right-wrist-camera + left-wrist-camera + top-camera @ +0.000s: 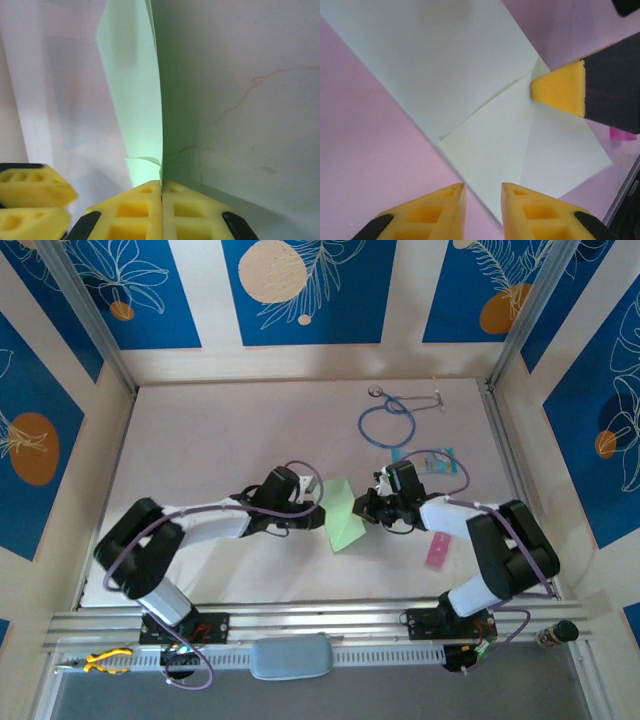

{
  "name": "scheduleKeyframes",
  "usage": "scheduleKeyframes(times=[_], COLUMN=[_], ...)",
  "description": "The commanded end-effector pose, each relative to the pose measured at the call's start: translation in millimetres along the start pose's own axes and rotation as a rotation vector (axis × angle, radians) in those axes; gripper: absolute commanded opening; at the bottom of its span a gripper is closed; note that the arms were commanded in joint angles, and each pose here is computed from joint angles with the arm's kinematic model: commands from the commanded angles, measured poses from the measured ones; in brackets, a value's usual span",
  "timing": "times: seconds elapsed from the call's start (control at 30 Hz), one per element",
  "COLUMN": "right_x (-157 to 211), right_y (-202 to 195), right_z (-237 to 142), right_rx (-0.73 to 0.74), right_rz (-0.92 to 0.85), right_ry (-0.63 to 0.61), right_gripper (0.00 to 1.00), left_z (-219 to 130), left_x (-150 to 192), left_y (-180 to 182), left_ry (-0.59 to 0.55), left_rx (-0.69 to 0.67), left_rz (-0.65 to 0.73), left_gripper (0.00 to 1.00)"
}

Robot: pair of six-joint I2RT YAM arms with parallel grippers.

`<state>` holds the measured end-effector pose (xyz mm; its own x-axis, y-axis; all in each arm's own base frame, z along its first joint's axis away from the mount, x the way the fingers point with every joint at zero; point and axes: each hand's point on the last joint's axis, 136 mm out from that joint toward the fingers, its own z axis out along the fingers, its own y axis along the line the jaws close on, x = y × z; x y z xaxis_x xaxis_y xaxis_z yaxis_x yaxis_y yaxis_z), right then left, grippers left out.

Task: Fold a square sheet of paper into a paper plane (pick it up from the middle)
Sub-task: Turn over the paper at the center of the table.

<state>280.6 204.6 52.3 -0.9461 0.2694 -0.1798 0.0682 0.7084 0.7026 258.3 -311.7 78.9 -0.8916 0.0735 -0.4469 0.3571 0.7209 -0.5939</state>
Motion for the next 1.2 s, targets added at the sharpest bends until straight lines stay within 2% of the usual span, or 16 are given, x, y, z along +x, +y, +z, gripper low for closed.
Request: scheduleKeyframes(times=[0.0,0.17,0.37,0.57,0.67,0.77,0.93,1.03,1.17], right_x=[-7,-21,-37,-52,-56,-55,-44,-32,-9], right_y=[-7,0,12,20,28,34,35,43,56], right_z=[-25,-60,-88,-106,-109,-101,-69,-41,5], right_rx=[0.150,0.301,0.523,0.831,0.972,1.055,1.161,1.154,1.059], right_rz=[-0.086,-0.191,-0.327,-0.479,-0.574,-0.647,-0.701,-0.728,-0.752], right_ry=[-0.026,-0.081,-0.149,-0.240,-0.307,-0.324,-0.255,-0.193,-0.105], right_gripper=[0.05,0.05,0.04,0.01,0.01,0.00,0.00,0.01,0.02], left_z=[-26,-56,-82,-102,-112,-122,-140,-153,-171], left_x=[-23,-29,-30,-31,-30,-29,-24,-22,-18], left_y=[12,30,50,62,67,75,91,102,120], left_ry=[-0.140,-0.250,-0.297,-0.344,-0.384,-0.415,-0.432,-0.442,-0.484], left_rx=[-0.078,-0.170,-0.267,-0.332,-0.349,-0.361,-0.397,-0.423,-0.471], left_rz=[0.039,0.049,0.061,0.069,0.052,0.031,-0.021,-0.069,-0.154], left_gripper=[0.30,0.43,0.53,0.63,0.72,0.78,0.87,0.90,0.94])
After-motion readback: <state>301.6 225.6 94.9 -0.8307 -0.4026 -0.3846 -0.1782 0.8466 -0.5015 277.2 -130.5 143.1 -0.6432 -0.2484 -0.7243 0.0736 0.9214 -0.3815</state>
